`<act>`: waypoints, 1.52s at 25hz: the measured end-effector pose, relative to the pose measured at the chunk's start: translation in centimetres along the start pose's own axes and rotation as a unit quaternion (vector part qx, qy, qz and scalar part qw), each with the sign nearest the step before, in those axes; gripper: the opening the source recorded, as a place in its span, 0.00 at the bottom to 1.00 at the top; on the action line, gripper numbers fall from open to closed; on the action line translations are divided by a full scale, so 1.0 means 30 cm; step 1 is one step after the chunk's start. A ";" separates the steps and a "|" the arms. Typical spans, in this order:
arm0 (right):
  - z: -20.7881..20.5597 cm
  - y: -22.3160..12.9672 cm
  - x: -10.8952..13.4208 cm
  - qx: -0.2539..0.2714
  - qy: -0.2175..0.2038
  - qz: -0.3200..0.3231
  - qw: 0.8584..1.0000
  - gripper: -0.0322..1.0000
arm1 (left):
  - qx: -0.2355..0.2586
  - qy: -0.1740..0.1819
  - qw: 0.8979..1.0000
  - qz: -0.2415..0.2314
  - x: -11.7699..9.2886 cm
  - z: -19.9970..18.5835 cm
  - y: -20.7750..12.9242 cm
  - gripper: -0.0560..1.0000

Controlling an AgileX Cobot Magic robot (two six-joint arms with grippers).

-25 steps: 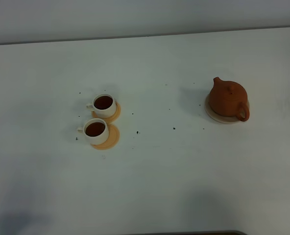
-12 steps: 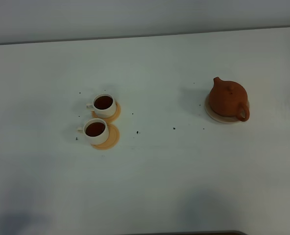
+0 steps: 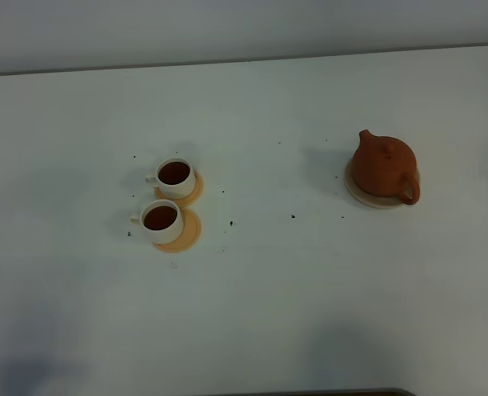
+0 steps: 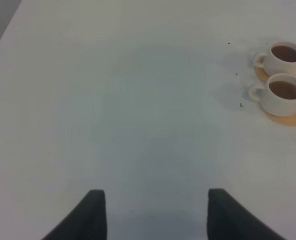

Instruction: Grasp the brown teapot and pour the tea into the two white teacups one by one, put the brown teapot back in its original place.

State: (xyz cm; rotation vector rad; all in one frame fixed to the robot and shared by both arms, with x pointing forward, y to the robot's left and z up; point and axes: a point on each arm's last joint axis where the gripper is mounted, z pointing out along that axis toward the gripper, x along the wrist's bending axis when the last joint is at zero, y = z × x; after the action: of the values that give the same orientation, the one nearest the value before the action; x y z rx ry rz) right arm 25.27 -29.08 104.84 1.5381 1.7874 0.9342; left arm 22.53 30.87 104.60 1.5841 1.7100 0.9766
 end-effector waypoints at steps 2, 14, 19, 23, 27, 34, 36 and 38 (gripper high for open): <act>-0.010 -0.006 0.001 -0.011 -0.001 0.000 1.000 0.26 | 0.000 0.000 1.000 0.000 0.000 0.000 0.000 0.48; -0.046 -0.033 0.005 -0.056 -0.007 -0.001 0.998 0.26 | 0.000 0.000 1.000 0.001 0.000 0.000 0.000 0.48; -0.046 -0.033 0.005 -0.056 -0.007 -0.001 0.998 0.26 | 0.000 0.000 1.000 0.000 0.000 0.000 0.000 0.48; -0.046 -0.033 0.005 -0.056 -0.007 -0.001 0.998 0.26 | 0.000 0.000 1.000 0.000 0.000 0.000 0.000 0.48; -0.048 -0.035 0.005 -0.060 -0.008 -0.001 0.998 0.26 | 0.000 0.000 1.000 0.000 0.000 0.000 0.000 0.48; -0.050 -0.037 0.007 -0.064 -0.028 0.012 0.998 0.26 | 0.000 0.000 1.000 0.000 0.000 0.000 0.000 0.48; -0.050 -0.037 0.008 -0.064 -0.026 0.013 0.998 0.26 | 0.000 0.000 1.000 0.000 0.000 0.000 0.000 0.48; -0.050 -0.037 0.011 -0.064 -0.021 0.015 0.998 0.26 | 0.000 0.000 1.000 0.000 0.000 0.000 0.000 0.48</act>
State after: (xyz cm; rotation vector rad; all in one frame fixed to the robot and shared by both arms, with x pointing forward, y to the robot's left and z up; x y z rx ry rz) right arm 23.38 -29.05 104.81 1.4956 1.6465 1.0035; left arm 22.53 30.87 104.60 1.5844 1.7099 0.9768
